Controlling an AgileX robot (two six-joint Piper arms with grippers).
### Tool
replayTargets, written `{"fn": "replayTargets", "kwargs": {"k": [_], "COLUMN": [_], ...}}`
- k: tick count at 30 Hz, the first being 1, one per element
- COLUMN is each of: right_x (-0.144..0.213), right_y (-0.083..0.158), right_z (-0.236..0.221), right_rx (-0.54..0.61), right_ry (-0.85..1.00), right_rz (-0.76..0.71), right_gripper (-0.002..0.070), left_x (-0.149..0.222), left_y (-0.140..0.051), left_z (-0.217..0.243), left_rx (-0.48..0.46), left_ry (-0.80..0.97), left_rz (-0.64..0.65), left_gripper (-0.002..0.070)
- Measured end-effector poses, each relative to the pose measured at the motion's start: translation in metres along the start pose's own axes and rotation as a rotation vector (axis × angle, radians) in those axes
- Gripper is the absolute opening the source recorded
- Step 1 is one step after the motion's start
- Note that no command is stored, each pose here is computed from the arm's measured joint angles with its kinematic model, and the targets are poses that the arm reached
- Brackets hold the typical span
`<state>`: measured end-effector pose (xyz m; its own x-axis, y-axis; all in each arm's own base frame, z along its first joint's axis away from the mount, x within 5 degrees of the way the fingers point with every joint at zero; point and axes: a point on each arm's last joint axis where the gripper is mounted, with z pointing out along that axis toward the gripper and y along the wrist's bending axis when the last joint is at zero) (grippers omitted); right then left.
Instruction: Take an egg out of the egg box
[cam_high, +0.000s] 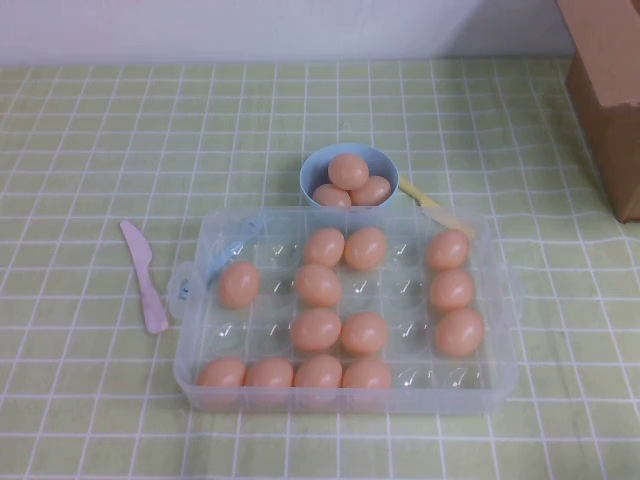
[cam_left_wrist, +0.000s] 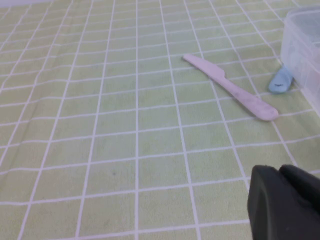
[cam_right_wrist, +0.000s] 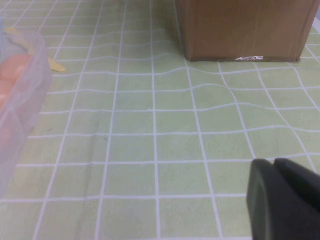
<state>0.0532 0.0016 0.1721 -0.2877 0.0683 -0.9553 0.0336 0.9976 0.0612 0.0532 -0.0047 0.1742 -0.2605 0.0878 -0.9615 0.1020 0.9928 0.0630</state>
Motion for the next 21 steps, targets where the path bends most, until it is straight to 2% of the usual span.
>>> {"fn": "replayTargets", "kwargs": {"k": [21], "right_x": [0.0000], "right_y": [0.0001], "right_z": [0.0000], "right_rx": [-0.001], "right_ry": [0.000], "right_rz": [0.001], "right_gripper": [-0.0017], "left_x": [-0.0006], "left_y": [-0.0004], "left_z": [0.0000], "left_rx": [0.005], "left_ry": [-0.006], "left_rz": [-0.015], "left_gripper": [-0.0005]}}
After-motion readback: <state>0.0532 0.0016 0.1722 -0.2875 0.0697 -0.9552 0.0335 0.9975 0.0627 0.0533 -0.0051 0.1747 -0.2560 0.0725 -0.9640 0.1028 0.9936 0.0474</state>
